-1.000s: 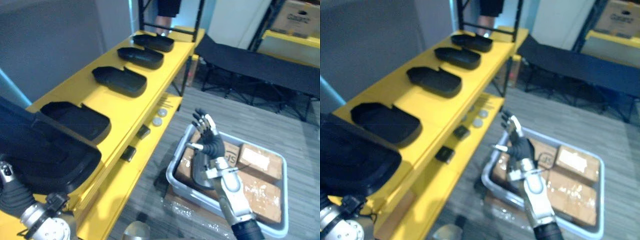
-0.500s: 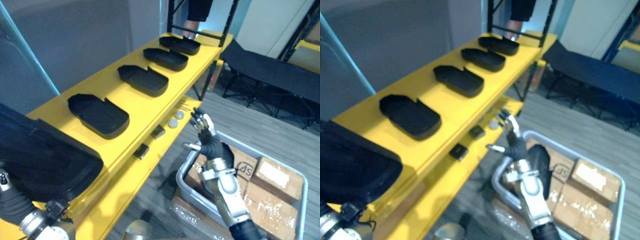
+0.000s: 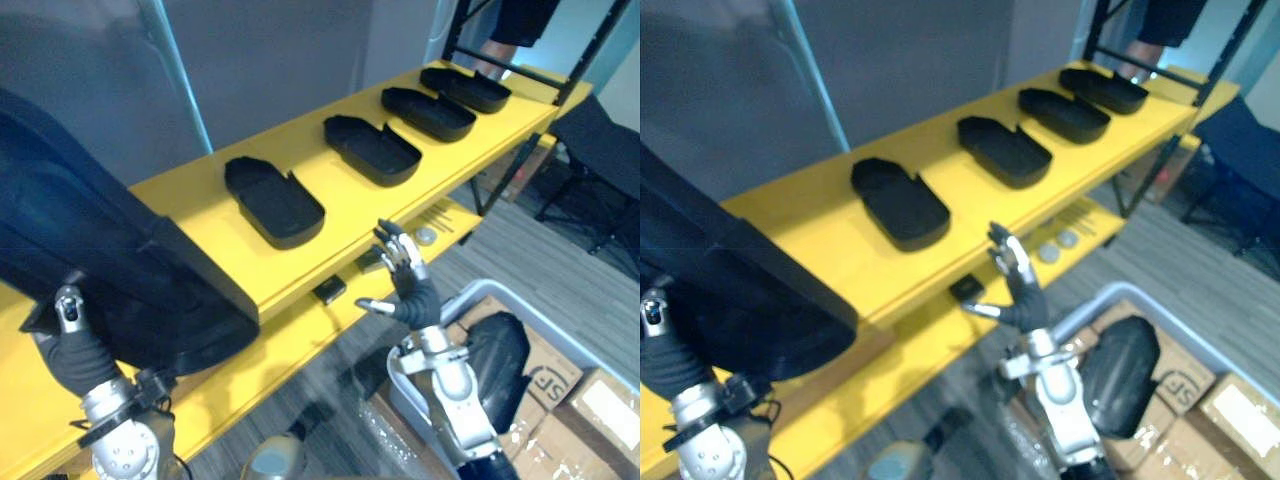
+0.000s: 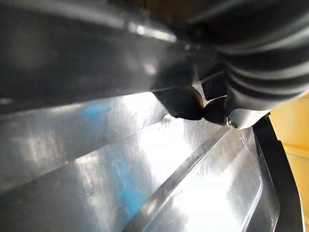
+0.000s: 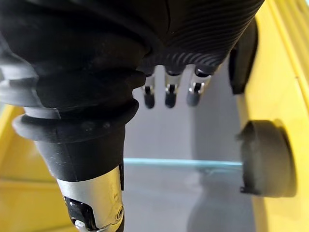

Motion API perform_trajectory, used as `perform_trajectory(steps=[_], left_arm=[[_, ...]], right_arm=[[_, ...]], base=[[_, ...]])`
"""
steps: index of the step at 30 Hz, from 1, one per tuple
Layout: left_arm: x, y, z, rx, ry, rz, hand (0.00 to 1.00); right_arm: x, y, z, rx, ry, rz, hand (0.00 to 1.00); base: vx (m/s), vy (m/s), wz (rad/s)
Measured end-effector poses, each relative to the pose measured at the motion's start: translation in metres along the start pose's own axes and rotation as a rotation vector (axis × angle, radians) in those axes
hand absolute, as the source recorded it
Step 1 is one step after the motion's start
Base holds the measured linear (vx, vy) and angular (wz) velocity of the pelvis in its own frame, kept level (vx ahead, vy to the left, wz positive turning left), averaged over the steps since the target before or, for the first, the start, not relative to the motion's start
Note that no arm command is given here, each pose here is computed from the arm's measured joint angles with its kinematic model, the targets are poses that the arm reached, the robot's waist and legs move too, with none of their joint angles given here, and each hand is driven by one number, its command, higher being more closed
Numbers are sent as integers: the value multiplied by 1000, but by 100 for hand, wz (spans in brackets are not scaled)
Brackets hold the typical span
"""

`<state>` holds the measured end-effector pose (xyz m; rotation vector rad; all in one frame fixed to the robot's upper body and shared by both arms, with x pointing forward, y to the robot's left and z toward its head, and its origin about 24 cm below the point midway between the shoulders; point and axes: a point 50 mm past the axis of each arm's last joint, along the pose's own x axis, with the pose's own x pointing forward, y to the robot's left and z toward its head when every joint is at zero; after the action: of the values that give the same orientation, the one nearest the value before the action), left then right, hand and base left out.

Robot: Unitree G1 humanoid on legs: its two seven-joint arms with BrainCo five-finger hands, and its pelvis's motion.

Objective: Walk over and take plastic housings, then place them on the shelf

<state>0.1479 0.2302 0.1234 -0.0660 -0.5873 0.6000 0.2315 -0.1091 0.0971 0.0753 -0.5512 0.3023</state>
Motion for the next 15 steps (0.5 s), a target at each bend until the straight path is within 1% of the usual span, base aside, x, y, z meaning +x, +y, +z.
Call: perform_trajectory(steps=[3, 6, 9, 12, 15], left_arm=[[-2, -1, -1, 10, 5, 0, 100], [-3, -5, -1, 33, -3, 8, 100], [-2, -2, -3, 72, 20, 44, 100], [-3, 1, -8, 96, 81, 60, 100], [-6, 3, -15, 48, 145, 78, 100]], right_arm=[[0, 7, 4, -9, -22, 24, 0], [-1, 10, 10, -12, -64, 43, 0], [-1, 15, 16, 0, -111, 75, 0], [2, 21, 18, 22, -129, 94, 0], [9, 25, 20, 22, -152, 111, 0]], base=[[-207, 49, -46], [-111, 31, 0], [12, 40, 1], [85, -49, 59], [58, -105, 92]])
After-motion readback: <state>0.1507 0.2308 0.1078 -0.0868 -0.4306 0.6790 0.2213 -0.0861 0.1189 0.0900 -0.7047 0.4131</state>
